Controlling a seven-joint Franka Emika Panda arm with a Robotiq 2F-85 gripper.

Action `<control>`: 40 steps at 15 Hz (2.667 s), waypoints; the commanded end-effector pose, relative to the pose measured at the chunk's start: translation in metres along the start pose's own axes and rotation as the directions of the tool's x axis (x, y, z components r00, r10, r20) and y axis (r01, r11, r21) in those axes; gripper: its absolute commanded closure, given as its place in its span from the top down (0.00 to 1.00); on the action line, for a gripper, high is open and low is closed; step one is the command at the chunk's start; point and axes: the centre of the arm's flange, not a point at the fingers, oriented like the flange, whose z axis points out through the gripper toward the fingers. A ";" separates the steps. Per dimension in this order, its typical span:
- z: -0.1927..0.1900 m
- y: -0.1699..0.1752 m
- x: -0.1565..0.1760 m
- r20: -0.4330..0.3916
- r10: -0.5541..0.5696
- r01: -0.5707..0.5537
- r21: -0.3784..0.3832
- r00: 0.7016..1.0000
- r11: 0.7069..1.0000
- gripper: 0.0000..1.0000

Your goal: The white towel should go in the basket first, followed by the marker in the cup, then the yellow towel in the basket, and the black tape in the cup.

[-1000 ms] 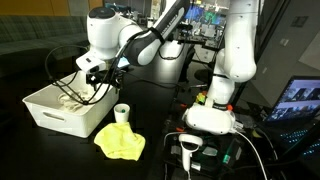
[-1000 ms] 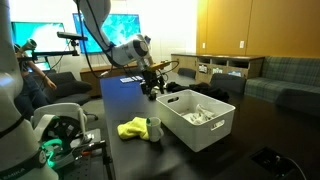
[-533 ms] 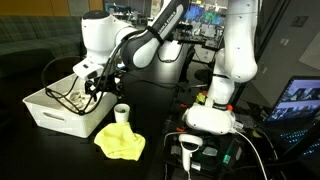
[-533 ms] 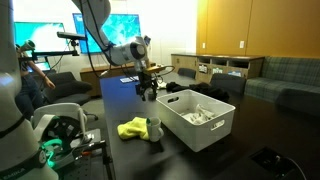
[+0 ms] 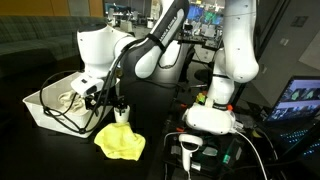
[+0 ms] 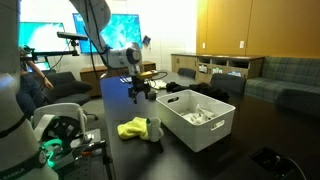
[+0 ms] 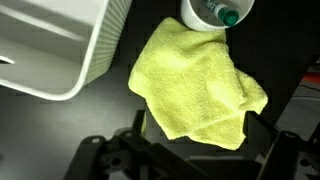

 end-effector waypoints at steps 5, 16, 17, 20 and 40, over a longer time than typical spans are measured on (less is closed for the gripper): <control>0.049 0.018 0.027 -0.075 0.095 -0.085 0.117 0.993 0.989 1.00; 0.106 0.002 0.038 -0.188 0.143 -0.113 0.166 0.972 0.980 1.00; 0.109 0.004 0.040 -0.197 0.136 -0.106 0.154 0.971 0.982 1.00; 0.115 0.006 0.046 -0.242 0.130 -0.102 0.121 0.962 0.987 1.00; 0.148 0.012 0.028 -0.327 0.333 -0.267 0.230 0.885 0.936 1.00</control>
